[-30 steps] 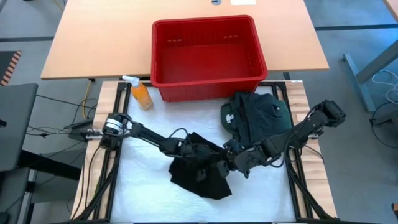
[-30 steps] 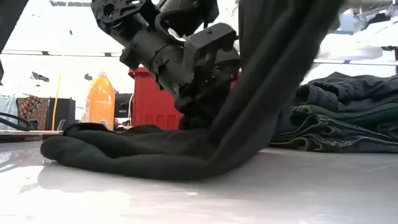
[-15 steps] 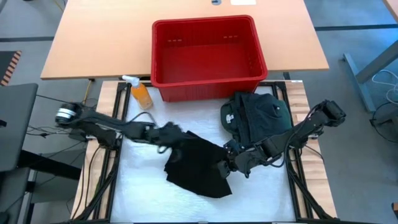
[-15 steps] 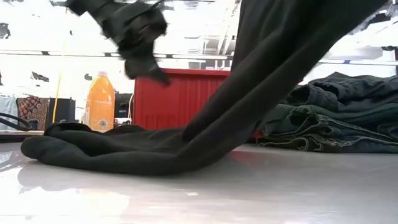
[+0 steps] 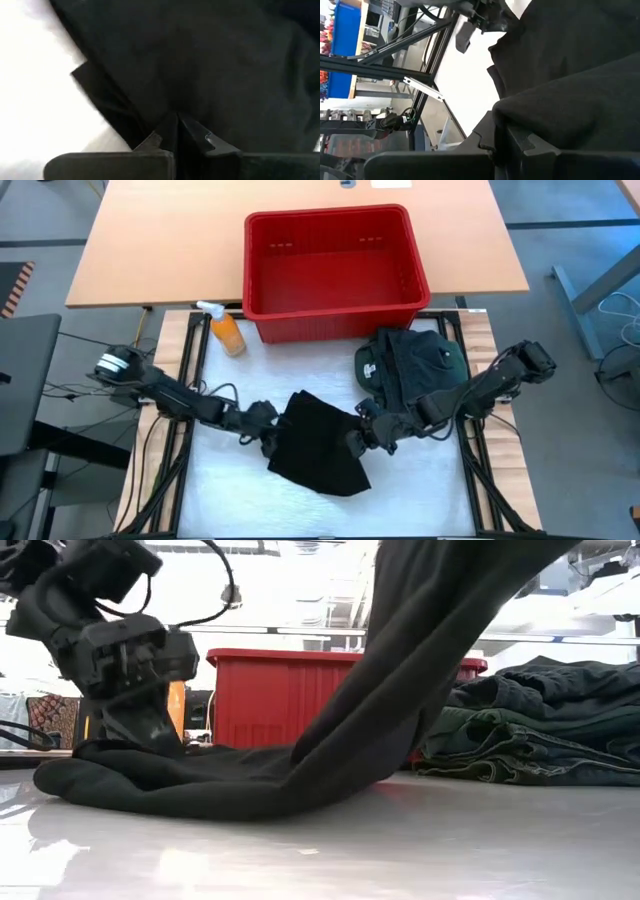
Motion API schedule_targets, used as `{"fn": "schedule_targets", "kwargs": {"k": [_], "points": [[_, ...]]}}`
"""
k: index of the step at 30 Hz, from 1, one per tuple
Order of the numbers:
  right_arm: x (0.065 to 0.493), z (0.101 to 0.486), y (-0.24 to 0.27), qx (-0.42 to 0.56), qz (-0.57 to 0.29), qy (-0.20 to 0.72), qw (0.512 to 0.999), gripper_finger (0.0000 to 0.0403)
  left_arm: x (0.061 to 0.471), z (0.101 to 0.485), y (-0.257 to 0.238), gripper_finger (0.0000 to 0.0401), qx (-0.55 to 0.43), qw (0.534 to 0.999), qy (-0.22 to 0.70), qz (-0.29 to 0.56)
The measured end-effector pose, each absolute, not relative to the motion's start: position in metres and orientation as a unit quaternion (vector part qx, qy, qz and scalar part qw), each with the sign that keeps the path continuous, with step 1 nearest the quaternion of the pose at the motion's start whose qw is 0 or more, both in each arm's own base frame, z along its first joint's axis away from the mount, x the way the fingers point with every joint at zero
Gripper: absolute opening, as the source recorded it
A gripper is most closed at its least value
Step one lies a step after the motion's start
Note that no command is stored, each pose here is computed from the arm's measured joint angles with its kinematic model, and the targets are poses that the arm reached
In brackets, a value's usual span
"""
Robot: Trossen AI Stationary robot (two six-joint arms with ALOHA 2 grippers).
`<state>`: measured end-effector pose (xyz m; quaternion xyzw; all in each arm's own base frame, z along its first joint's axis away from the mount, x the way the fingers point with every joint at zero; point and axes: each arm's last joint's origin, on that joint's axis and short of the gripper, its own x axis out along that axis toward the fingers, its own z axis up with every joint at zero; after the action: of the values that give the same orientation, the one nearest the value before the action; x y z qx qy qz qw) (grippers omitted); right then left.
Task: Fold Laundry from Bin
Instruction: Fold the black shirt
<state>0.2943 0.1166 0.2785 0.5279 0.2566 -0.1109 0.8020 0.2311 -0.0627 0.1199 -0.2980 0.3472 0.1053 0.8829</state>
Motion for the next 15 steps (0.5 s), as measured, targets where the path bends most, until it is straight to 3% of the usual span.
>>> {"fn": "schedule_targets", "kwargs": {"k": [7, 15], "points": [[0.298, 0.278, 0.106, 0.532, -0.099, 0.277, 0.794, 0.0032, 0.279, 0.1, -0.078, 0.0, -0.302, 0.88, 0.357, 0.076], [0.302, 0.272, 0.086, 0.533, -0.112, 0.306, 0.781, 0.0033, 0.324, 0.113, -0.089, 0.0, -0.255, 0.899, 0.357, 0.018]]}}
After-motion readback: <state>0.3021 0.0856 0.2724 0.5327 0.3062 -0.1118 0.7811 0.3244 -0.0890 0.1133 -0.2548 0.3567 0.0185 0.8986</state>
